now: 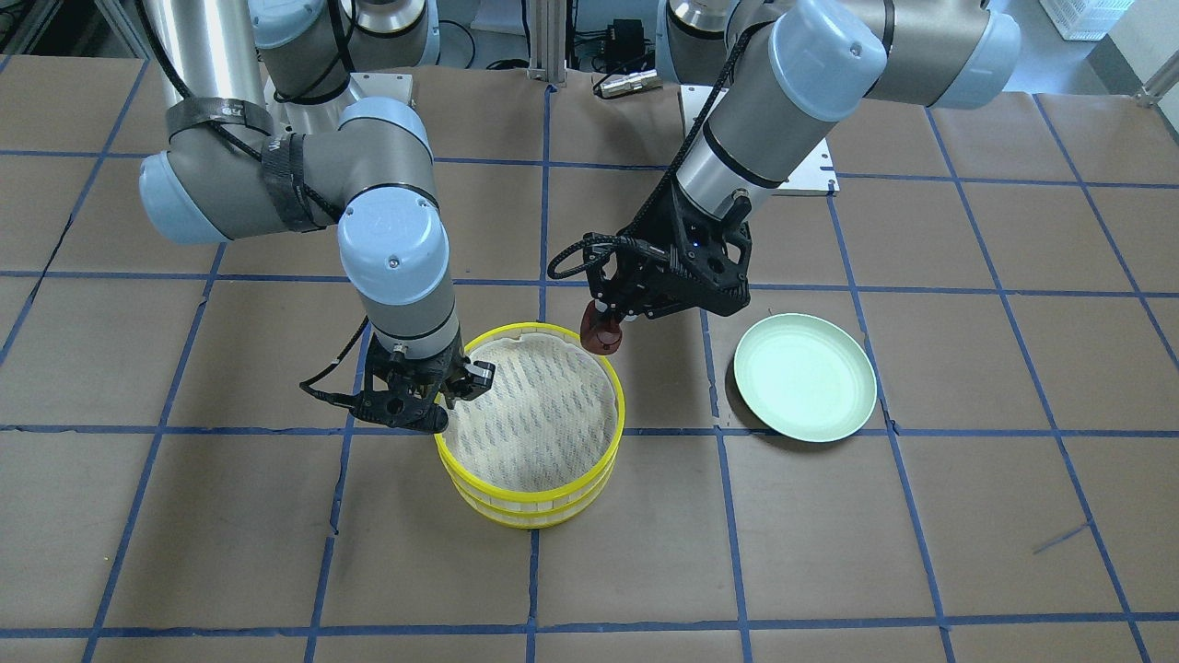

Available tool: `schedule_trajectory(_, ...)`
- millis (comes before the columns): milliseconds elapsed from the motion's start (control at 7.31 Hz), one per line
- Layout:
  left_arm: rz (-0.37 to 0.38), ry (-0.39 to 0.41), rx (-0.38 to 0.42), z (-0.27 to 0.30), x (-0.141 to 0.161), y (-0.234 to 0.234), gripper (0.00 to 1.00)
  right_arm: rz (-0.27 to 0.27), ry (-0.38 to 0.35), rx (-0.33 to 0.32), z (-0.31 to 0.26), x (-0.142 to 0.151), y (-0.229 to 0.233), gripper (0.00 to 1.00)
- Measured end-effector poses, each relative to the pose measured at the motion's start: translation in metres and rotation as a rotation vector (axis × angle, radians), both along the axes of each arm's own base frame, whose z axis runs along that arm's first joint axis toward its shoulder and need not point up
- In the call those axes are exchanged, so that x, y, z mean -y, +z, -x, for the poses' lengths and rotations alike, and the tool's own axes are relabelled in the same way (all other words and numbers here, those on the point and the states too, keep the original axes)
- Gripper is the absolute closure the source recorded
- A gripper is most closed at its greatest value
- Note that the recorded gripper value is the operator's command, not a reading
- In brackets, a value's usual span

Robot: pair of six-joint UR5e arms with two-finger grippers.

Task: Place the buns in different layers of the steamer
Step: 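Carry brown bun over steamer with left gripper while right rises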

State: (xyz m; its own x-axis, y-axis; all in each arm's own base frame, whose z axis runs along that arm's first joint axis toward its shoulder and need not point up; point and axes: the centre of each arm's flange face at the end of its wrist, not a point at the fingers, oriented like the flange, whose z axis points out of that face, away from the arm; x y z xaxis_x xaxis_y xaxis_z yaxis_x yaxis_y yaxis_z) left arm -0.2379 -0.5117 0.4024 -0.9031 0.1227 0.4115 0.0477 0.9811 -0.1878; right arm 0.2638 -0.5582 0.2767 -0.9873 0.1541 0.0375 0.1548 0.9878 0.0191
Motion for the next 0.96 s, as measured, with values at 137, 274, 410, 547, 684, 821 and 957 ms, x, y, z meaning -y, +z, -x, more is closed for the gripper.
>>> schedule_trajectory(137,0.004,-0.015,0.000,0.000,0.000,-0.001,0.99,0.007,0.001,0.006,0.001,0.002,0.005,0.00)
schedule_trajectory(274,0.003,-0.023,-0.009,0.001,0.000,-0.002,0.98,0.024,0.007,0.013,0.007,0.008,0.015,0.00)
schedule_trajectory(410,-0.003,-0.030,-0.037,0.004,0.002,-0.005,0.92,0.036,0.023,0.017,0.023,0.017,0.034,0.00)
schedule_trajectory(547,0.000,-0.037,-0.071,0.007,0.005,-0.008,0.87,0.034,0.049,0.020,0.048,0.020,0.062,0.00)
schedule_trajectory(684,0.017,-0.040,-0.089,0.009,0.011,-0.014,0.87,0.035,0.082,0.027,0.071,0.013,0.094,0.00)
schedule_trajectory(821,0.026,-0.041,-0.097,0.011,0.015,-0.020,0.87,0.037,0.108,0.036,0.085,0.004,0.127,0.00)
schedule_trajectory(957,0.028,-0.045,-0.111,0.014,0.017,-0.024,0.87,0.024,0.116,0.041,0.098,-0.003,0.162,0.00)
